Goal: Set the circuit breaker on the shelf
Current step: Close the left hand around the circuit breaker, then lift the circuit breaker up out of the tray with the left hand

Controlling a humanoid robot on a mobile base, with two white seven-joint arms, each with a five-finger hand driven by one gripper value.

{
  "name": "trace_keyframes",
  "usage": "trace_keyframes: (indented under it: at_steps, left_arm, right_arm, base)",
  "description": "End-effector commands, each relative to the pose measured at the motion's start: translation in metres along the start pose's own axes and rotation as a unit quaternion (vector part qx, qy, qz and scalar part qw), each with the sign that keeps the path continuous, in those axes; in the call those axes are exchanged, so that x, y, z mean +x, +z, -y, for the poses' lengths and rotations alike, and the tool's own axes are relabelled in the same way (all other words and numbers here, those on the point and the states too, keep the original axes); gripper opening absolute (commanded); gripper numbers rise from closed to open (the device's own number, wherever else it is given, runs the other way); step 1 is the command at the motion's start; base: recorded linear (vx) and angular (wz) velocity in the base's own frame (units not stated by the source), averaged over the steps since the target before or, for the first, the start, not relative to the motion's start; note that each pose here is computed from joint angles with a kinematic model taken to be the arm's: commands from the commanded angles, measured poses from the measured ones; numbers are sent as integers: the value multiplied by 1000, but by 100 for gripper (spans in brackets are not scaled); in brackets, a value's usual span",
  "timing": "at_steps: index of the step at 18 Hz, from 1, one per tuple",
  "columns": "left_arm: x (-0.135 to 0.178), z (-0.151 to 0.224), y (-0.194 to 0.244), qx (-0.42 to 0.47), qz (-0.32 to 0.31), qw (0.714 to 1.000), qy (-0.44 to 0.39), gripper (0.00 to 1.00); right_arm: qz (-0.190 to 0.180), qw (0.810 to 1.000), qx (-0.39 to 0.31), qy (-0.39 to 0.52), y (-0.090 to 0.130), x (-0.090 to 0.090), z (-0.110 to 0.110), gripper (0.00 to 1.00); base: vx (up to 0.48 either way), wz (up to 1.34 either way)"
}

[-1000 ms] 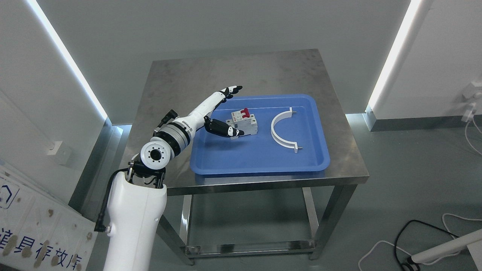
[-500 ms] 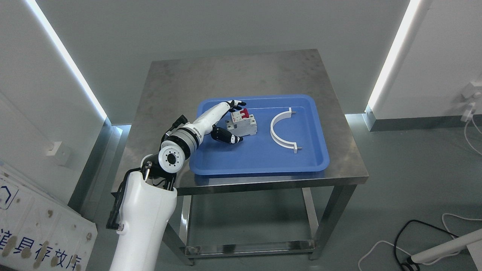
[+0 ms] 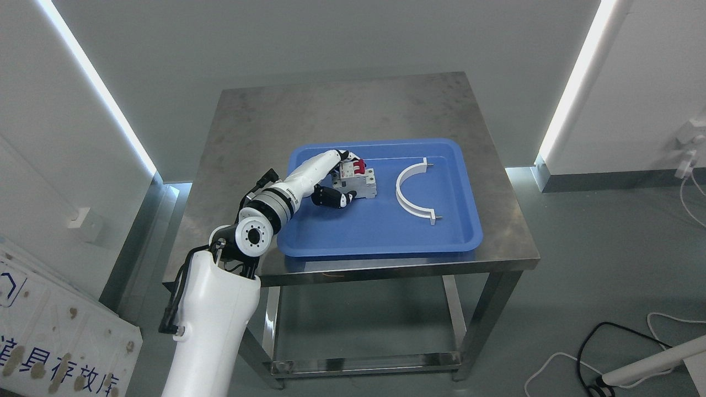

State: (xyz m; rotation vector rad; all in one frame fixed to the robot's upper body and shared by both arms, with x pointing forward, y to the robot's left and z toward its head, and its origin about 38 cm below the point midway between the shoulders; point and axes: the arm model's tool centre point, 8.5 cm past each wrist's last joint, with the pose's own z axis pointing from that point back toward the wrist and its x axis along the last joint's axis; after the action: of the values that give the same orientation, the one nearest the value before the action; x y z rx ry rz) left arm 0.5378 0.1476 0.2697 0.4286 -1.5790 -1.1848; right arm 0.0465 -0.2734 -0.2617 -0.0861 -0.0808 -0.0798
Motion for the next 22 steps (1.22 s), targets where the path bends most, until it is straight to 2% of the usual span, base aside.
trace_keyframes:
  at_steps: [1, 2, 4, 5, 7, 9, 11, 13, 15, 18, 22]
  left_arm:
    - [-22, -4, 2, 11, -9, 1000, 2, 18]
    - [-20, -14, 4, 38, -2, 999, 3, 16]
    - [-2, -65, 12, 129, 28, 991, 1, 16]
    - [8, -95, 22, 181, 50, 982, 19, 16]
    - [19, -132, 44, 259, 89, 960, 57, 16]
    - [29, -151, 70, 348, 114, 928, 73, 17]
    - [26, -157, 92, 444, 134, 877, 125, 17]
    - [27, -146, 106, 459, 172, 849, 198, 17]
    - [34, -122, 112, 438, 205, 844, 232, 17]
    - [32, -68, 121, 407, 263, 848, 214, 16]
    - [25, -5, 132, 301, 301, 887, 180, 16]
  right_arm:
    - [10, 1000, -10, 0, 0, -6, 12, 100]
    - [10, 1000, -10, 1, 0, -6, 12, 100]
    - [9, 1000, -10, 1, 0, -7, 12, 100]
    - [10, 1000, -10, 1, 0, -6, 12, 100]
    - [10, 1000, -10, 1, 0, -6, 12, 100]
    - [10, 1000, -10, 1, 0, -6, 12, 100]
    - [10, 1000, -10, 0, 0, -6, 12, 100]
    - [10, 1000, -10, 0, 0, -6, 12, 100]
    - [9, 1000, -10, 1, 0, -7, 12, 100]
    - [9, 1000, -10, 1, 0, -7, 12, 100]
    - [10, 1000, -10, 0, 0, -6, 12, 100]
  base:
    - [0, 0]
    - [0, 0]
    - [0, 0]
    - [0, 0]
    - [-1, 8]
    - [-1, 8]
    - [6, -27]
    - [22, -76]
    - [34, -91]
    - [30, -43]
    - [-56, 50]
